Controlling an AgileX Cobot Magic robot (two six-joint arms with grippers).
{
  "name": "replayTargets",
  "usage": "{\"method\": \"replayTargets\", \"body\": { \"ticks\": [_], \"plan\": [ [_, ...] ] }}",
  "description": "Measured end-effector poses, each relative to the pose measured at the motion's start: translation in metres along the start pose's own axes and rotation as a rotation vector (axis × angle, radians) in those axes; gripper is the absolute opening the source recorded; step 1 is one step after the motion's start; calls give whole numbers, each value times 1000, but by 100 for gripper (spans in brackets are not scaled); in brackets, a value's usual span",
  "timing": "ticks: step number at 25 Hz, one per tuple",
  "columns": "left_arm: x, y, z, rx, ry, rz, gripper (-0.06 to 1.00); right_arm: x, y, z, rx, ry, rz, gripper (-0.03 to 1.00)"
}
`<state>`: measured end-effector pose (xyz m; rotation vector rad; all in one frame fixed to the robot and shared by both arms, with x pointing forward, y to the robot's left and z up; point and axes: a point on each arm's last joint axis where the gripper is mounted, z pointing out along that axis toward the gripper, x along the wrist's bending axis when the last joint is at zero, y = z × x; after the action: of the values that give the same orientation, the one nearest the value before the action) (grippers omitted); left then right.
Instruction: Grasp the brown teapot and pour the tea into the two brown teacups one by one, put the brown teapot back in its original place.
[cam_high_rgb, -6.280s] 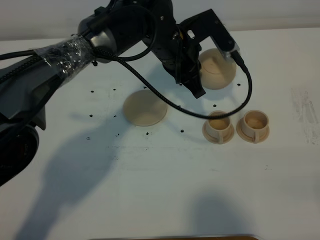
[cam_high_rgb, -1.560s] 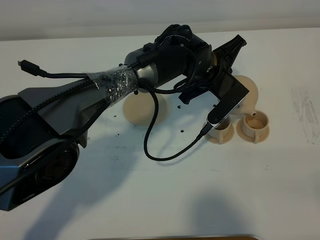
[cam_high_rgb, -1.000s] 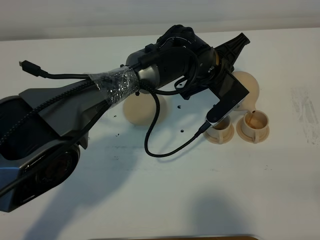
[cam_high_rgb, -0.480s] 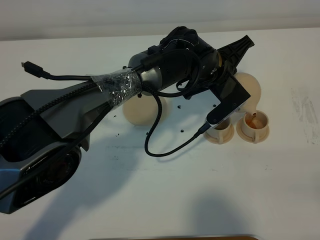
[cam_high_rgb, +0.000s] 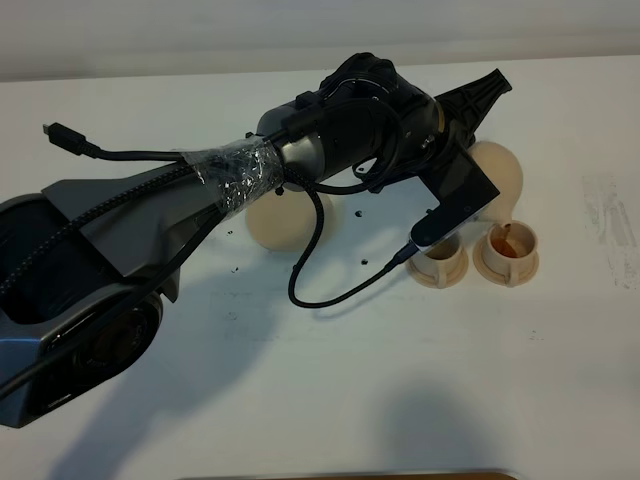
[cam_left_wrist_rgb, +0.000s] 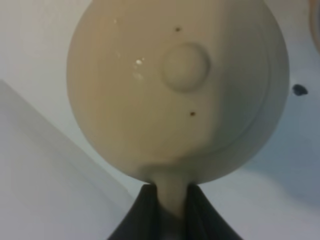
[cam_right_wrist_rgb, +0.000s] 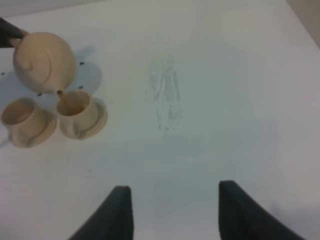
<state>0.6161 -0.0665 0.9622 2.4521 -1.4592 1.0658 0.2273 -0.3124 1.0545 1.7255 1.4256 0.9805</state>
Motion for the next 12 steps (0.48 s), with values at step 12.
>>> {"method": "replayTargets", "body": {
  "ticks": [12],
  "plan": [
    [3,1,0,8,27,11,8,0,0,0,0,0,0,41]
  ]
}}
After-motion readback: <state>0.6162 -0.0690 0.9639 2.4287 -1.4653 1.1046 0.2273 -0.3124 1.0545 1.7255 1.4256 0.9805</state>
